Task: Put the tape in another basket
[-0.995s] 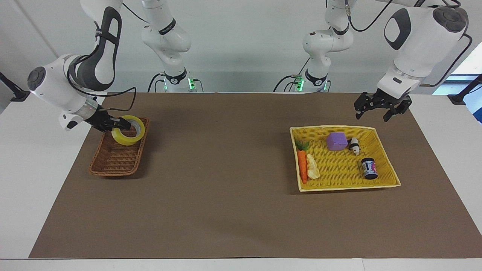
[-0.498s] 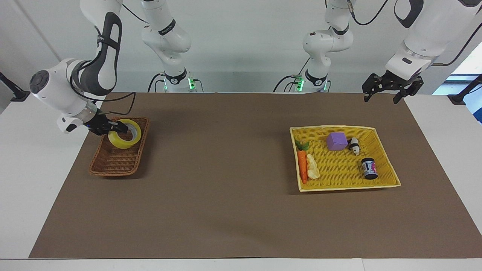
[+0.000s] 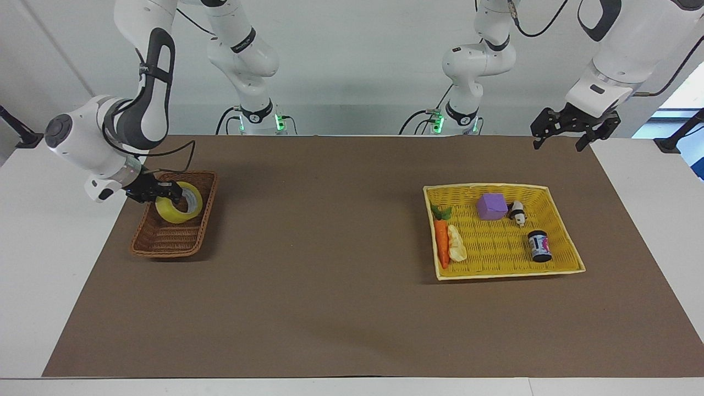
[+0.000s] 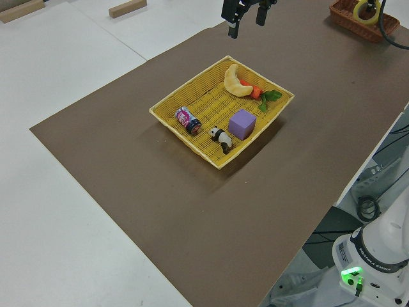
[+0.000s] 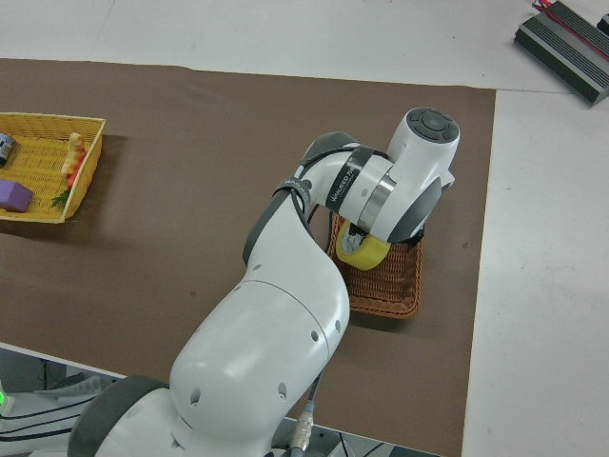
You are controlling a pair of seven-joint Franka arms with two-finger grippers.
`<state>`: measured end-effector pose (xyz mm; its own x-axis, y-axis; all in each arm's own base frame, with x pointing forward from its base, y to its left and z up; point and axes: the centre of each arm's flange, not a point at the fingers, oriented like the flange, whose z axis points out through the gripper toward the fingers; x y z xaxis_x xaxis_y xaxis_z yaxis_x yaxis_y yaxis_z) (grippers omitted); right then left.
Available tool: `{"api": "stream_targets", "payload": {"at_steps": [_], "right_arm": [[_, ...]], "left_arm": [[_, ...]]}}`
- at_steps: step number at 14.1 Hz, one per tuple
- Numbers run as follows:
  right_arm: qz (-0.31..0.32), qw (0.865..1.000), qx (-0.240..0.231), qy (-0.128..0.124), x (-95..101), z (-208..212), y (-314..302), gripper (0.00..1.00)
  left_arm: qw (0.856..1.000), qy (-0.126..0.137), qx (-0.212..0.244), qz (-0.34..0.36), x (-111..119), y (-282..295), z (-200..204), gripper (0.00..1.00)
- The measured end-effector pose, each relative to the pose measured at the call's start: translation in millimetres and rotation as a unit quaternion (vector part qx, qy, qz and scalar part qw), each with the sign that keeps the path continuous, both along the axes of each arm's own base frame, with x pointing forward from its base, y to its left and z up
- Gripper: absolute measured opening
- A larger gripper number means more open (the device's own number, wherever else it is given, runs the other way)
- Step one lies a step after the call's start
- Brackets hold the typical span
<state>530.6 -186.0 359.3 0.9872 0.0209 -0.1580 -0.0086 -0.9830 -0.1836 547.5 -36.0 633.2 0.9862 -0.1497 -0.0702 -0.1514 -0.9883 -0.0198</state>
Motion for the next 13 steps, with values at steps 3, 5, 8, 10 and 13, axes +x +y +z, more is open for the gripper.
{"api": "stream_targets", "payload": {"at_steps": [3, 5, 8, 10, 13], "right_arm": [[0.0, 1.0, 0.0, 0.0, 0.1, 0.0, 0.1, 0.9], [0.001, 1.0, -0.001, -0.003, 1.8, 2.5, 0.0, 1.0], [0.002, 1.0, -0.005, -0.015, 8.6, 13.3, -0.9, 1.0], [0.002, 1.0, -0.006, -0.016, 9.6, 14.6, -1.2, 1.0], [0.006, 0.999, -0.01, -0.031, 18.3, 28.1, 1.2, 1.0]], "left_arm": [[1.0, 0.0, 0.0, 0.0, 0.0, 0.0, 0.0, 1.0], [1.0, 0.0, 0.0, 0.0, 0.0, 0.1, 0.0, 1.0], [1.0, 0.0, 0.0, 0.0, 0.0, 0.1, 0.0, 1.0], [1.0, 0.0, 0.0, 0.0, 0.0, 0.1, 0.0, 1.0], [1.0, 0.0, 0.0, 0.0, 0.0, 0.2, 0.0, 1.0]]}}
